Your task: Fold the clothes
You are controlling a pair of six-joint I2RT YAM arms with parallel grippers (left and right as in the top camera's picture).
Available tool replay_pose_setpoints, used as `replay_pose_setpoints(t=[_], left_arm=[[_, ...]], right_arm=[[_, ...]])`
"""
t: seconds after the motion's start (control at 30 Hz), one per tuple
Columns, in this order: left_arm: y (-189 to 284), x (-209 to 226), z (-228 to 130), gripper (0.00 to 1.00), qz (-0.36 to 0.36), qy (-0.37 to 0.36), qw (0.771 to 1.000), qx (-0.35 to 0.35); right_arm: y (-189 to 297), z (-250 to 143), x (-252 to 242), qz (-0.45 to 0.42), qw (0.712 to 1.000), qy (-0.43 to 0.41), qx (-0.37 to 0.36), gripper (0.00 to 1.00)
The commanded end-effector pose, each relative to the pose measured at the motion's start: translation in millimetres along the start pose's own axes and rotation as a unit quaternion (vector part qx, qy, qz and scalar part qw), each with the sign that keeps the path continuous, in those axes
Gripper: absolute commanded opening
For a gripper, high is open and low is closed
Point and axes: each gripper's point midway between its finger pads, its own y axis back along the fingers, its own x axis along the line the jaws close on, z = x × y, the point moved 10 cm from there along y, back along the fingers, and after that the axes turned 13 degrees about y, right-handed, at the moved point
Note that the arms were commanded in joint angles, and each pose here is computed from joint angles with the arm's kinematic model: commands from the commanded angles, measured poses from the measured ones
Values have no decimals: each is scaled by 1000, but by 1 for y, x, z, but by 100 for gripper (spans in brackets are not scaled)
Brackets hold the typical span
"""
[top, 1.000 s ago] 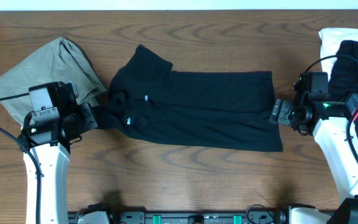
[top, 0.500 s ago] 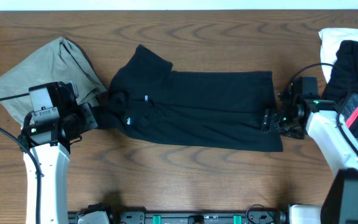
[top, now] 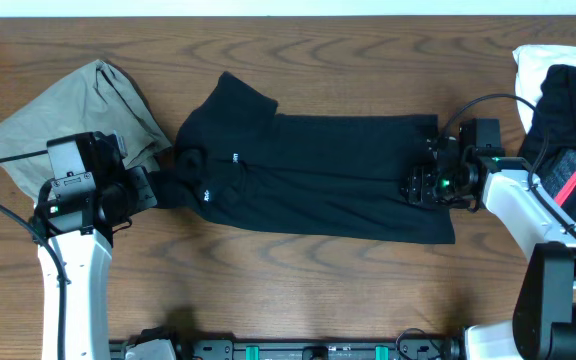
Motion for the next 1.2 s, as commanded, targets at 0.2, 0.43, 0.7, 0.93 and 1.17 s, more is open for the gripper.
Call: replay_pose_setpoints(t=[0.2,0.43,0.7,0.93,1.17], left_arm=[[2,0,4,9,4,4,1000,-5],[2,0,4,9,3,4,1000,-5],[2,0,4,10,3,4,1000,-5],[1,0,4,10,5,4,1000,-2],[-6,2,3,10,11,7,1000,14]], right_arm=[[-22,2,-7,-18,1000,3,8,68],[-27,9,-10,-23,1000,-9,-15,48],[-26,12,-11,-27,999,-15,-24,2],[-19,21,-14,-46,998,-25,-45,1],[-8,41,-23,-93,990,-38,-98,3]])
